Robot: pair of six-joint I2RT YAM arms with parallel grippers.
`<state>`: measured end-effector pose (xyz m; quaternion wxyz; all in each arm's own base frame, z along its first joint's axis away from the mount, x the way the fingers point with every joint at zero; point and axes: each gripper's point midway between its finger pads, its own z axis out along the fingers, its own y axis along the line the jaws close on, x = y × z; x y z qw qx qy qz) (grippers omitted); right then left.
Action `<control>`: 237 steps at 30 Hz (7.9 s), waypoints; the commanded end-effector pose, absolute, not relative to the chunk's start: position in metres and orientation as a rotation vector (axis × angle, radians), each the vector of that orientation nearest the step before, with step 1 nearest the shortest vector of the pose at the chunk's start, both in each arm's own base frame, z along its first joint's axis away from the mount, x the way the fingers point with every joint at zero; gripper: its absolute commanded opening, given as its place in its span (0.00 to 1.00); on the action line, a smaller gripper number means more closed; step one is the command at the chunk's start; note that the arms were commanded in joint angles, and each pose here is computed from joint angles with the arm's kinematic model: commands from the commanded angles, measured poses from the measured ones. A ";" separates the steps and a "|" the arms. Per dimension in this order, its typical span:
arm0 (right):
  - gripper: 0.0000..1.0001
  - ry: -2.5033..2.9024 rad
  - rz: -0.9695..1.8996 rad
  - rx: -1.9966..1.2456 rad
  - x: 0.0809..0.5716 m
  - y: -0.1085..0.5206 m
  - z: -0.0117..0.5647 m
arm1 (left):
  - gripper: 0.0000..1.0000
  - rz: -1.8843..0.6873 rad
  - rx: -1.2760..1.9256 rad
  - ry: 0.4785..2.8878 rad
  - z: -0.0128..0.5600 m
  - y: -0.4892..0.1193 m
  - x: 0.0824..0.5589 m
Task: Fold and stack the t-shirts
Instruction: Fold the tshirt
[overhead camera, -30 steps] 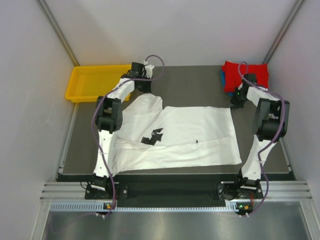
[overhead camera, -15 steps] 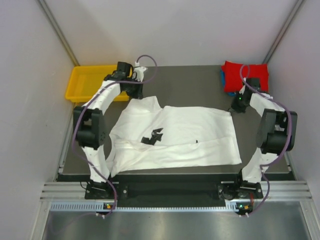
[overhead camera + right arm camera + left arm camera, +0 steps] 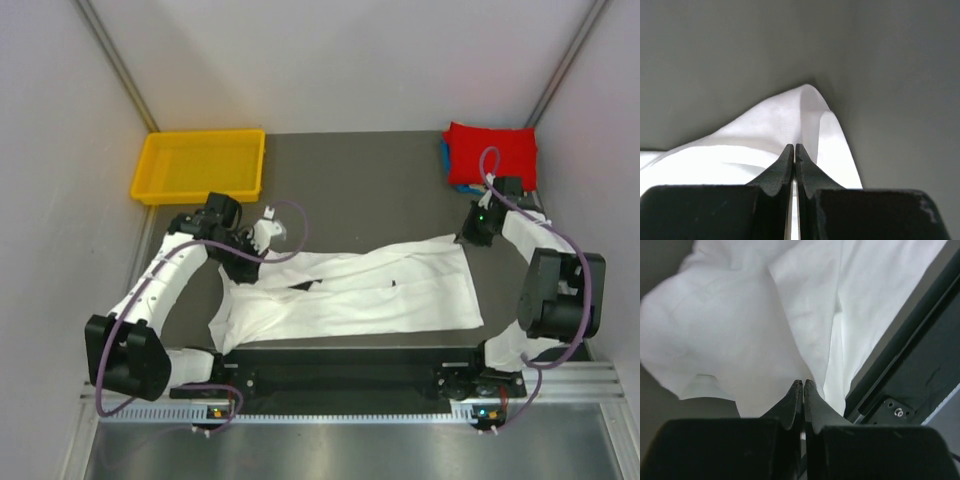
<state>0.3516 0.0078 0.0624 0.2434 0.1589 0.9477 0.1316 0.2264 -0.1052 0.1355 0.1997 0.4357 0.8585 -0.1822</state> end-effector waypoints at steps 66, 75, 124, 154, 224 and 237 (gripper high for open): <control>0.00 2.630 0.343 0.942 0.267 -0.056 0.003 | 0.00 -0.042 0.763 2.195 0.059 -0.247 0.608; 0.00 2.685 0.444 1.015 0.241 -0.034 0.007 | 0.00 0.056 0.610 1.947 0.061 -0.257 0.672; 0.33 2.648 0.398 0.892 0.250 -0.040 0.022 | 0.70 -0.613 2.188 1.280 0.024 -0.513 0.138; 0.38 2.735 0.257 0.849 0.182 0.017 0.070 | 0.17 -0.733 2.085 1.610 0.075 -0.344 0.124; 0.66 2.428 0.226 0.418 0.396 0.050 0.128 | 0.65 -0.393 1.585 1.811 0.105 -0.304 0.315; 0.45 2.649 0.279 0.566 0.225 0.046 0.065 | 0.68 -0.405 2.062 1.373 0.044 -0.370 0.142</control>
